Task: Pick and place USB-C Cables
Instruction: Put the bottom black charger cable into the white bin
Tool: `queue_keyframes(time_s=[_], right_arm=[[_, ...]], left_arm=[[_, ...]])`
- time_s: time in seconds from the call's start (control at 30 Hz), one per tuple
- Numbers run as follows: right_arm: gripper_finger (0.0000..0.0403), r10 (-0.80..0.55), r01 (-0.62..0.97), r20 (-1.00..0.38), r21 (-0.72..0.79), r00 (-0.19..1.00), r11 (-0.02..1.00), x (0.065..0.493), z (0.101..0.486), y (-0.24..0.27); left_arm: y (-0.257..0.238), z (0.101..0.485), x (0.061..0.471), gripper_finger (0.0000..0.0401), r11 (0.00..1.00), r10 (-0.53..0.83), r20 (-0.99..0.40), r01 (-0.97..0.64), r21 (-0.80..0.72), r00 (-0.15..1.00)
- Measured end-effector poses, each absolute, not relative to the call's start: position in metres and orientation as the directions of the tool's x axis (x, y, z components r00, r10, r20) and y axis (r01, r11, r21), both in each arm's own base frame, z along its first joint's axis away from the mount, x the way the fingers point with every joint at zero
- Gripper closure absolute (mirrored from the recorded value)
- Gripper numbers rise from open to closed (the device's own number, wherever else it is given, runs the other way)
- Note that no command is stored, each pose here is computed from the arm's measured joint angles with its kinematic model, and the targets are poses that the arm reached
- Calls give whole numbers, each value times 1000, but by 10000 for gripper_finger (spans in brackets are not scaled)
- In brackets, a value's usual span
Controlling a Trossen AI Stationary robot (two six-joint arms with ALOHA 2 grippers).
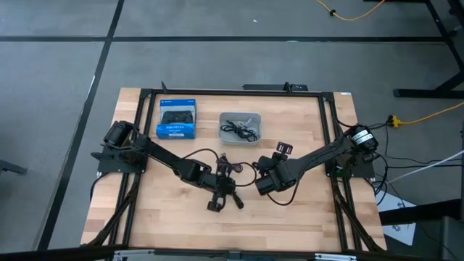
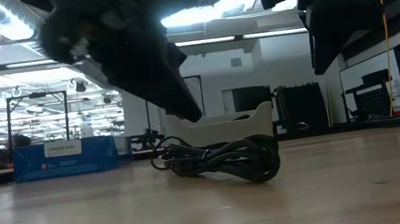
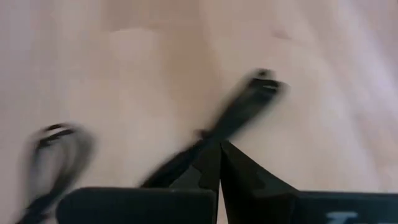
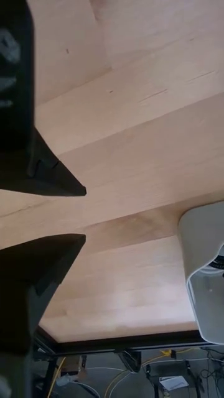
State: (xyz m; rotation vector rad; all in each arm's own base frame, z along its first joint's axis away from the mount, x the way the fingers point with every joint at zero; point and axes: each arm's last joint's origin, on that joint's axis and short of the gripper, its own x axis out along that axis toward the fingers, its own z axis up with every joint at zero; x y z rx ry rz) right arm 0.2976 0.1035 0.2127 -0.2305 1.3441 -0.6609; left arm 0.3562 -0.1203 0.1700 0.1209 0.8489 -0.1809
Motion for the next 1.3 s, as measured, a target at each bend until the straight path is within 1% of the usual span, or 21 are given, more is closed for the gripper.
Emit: queue_keyframes(time_s=[0.03, 0.1, 0.27, 0.33, 0.4, 0.5, 0.63, 0.73, 0.8, 0.83, 0.9, 0.97, 1.03, 1.17, 1.3], right_arm=[[290, -563, 307, -823, -518, 76, 798, 297, 213, 104], [290, -563, 307, -823, -518, 76, 798, 297, 213, 104], [290, -565, 308, -822, -520, 73, 797, 297, 213, 103], [290, -565, 308, -822, -520, 73, 797, 297, 213, 103], [290, -565, 307, -822, -520, 73, 797, 297, 213, 103], [290, -565, 307, -822, -521, 72, 796, 297, 213, 103], [290, -566, 307, -821, -522, 73, 796, 297, 213, 103], [290, -567, 306, -821, -523, 72, 796, 297, 213, 103], [290, -567, 306, -820, -523, 72, 795, 297, 213, 103], [290, -568, 305, -820, -524, 71, 795, 297, 213, 103], [290, -568, 304, -820, -525, 69, 795, 297, 213, 103], [290, -569, 302, -820, -527, 66, 795, 296, 213, 103], [290, -569, 302, -820, -527, 66, 795, 296, 213, 103], [290, -568, 302, -821, -526, 66, 795, 296, 213, 103], [290, -567, 302, -821, -525, 66, 795, 296, 213, 103]], left_arm=[[-122, 167, 357, 401, 970, -147, -761, 242, 14, 632], [-124, 159, 356, 401, 960, -175, -784, 280, -2, 595], [-121, 144, 362, 401, 963, -155, -797, 268, 9, 584], [-118, 134, 364, 401, 970, -113, -803, 241, 39, 585], [-115, 130, 371, 401, 976, -38, -774, 189, 107, 633], [-111, 132, 379, 401, 974, 53, -701, 119, 194, 711], [-107, 141, 387, 401, 967, 123, -608, 44, 252, 784], [-104, 143, 389, 401, 951, 225, -562, -54, 304, 796], [-103, 142, 387, 401, 947, 254, -569, -82, 310, 782], [-104, 141, 387, 401, 953, 230, -586, -58, 297, 777], [-109, 140, 384, 401, 968, 123, -628, 48, 248, 768], [-116, 143, 383, 401, 971, 1, -638, 151, 184, 770], [-122, 144, 382, 401, 967, -75, -644, 214, 141, 761], [-124, 143, 381, 401, 949, -116, -653, 278, 150, 749], [-115, 137, 385, 401, 955, -109, -663, 264, 138, 741]])
